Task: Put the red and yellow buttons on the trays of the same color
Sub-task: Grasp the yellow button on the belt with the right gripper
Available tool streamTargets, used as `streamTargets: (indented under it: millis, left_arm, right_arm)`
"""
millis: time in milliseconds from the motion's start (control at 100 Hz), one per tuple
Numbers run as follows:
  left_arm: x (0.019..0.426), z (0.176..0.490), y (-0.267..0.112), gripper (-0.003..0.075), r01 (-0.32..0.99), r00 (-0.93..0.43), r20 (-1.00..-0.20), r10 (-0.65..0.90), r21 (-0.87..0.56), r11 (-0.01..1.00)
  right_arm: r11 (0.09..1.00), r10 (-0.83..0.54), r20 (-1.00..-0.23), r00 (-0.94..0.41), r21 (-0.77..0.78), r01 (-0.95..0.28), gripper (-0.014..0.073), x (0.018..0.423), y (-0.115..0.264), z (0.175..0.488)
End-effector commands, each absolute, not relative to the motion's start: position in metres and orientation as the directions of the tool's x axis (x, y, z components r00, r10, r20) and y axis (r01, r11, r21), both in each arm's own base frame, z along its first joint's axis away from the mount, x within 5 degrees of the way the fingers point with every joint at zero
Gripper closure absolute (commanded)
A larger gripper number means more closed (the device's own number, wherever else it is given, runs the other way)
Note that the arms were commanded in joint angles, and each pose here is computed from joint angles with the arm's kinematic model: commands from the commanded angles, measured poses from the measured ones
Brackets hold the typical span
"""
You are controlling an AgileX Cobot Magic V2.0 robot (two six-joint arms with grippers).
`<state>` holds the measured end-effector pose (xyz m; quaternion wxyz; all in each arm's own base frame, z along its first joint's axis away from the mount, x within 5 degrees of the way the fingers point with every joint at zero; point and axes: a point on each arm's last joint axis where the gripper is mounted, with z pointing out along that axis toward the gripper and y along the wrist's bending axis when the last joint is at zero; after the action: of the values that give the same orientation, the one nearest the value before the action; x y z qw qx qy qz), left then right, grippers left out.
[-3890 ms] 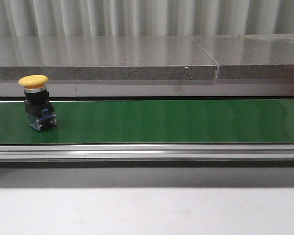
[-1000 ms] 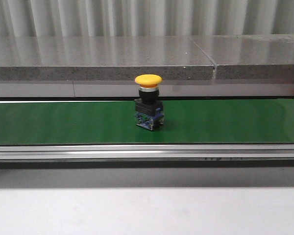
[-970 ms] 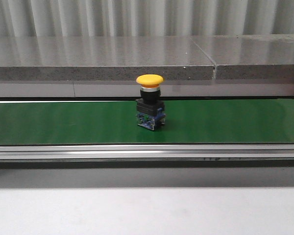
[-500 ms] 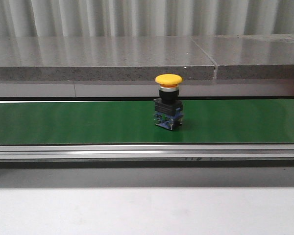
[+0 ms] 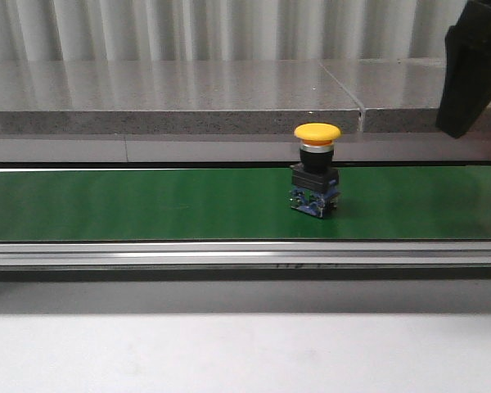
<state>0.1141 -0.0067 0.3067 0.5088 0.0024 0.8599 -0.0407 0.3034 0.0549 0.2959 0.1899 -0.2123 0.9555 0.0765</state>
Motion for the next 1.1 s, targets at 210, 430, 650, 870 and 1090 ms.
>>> streamTargets:
  millis: [210, 430, 650, 870, 1090]
  left_arm:
    - [0.117, 0.321, -0.007, 0.074, 0.051, -0.395, -0.917, -0.047, -0.073, 0.996]
    - [0.117, 0.321, -0.007, 0.074, 0.051, -0.395, -0.917, -0.047, -0.073, 0.996]
    - [0.117, 0.321, -0.007, 0.074, 0.051, -0.395, -0.917, -0.047, -0.073, 0.996]
    - [0.117, 0.321, -0.007, 0.074, 0.051, -0.395, -0.917, -0.047, -0.073, 0.996]
    - [0.117, 0.321, -0.007, 0.074, 0.051, -0.395, -0.917, -0.047, -0.073, 0.996]
  right_arm:
    - [0.858, -0.427, -0.519, -0.741, 0.026, -0.513, -0.005, 0.299, 0.083, 0.318]
    - [0.854, -0.423, -0.495, -0.759, 0.062, -0.517, -0.005, 0.308, 0.091, 0.303]
    - [0.844, -0.413, -0.489, -0.768, 0.112, -0.525, -0.005, 0.315, 0.097, 0.291]
    - [0.849, -0.393, -0.533, -0.75, 0.104, -0.519, -0.0047, 0.32, 0.098, 0.293]
    - [0.849, -0.398, -0.504, -0.767, 0.115, -0.516, 0.0123, 0.325, 0.099, 0.282]
